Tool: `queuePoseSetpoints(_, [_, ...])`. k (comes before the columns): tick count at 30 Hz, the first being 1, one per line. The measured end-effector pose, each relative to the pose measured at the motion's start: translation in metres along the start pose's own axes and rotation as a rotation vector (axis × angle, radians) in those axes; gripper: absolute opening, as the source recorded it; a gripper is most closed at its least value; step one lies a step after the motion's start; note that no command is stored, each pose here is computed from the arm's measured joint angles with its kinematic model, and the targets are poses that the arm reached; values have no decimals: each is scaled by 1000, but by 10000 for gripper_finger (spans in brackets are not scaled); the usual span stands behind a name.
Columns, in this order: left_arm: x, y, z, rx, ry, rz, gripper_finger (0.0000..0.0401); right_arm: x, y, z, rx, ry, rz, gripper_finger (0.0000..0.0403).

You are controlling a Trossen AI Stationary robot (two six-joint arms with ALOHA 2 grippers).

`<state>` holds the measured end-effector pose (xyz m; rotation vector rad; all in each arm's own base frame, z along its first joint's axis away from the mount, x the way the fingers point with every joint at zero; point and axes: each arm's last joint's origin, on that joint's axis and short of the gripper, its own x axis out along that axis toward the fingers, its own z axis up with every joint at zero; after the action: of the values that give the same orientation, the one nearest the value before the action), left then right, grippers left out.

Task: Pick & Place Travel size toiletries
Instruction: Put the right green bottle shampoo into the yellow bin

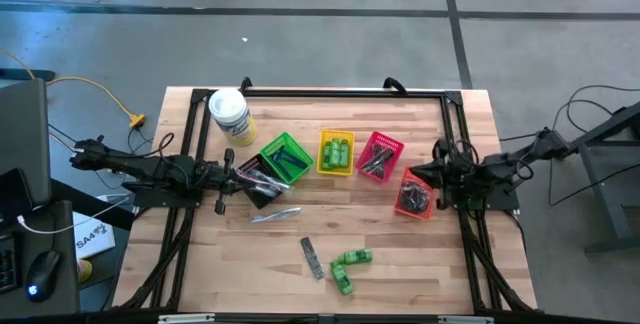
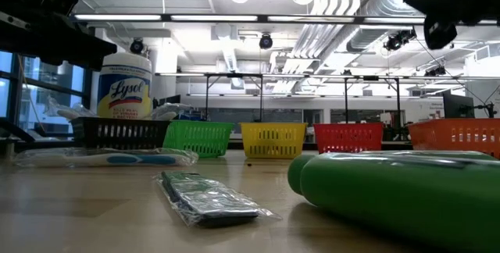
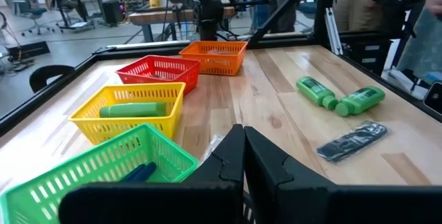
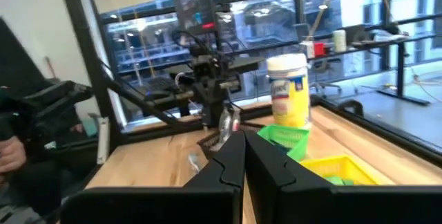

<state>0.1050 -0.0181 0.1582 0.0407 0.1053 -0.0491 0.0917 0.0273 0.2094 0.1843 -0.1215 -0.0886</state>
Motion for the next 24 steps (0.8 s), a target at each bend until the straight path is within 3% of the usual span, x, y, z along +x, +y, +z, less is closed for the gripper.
queuePoseSetpoints(7, [0, 0, 0, 0, 0, 0, 0, 1, -2, -19, -2, 15, -21, 2])
queuePoseSetpoints(24, [0, 0, 0, -3, 0, 0, 0, 1, -4, -37, 4, 64, -24, 2])
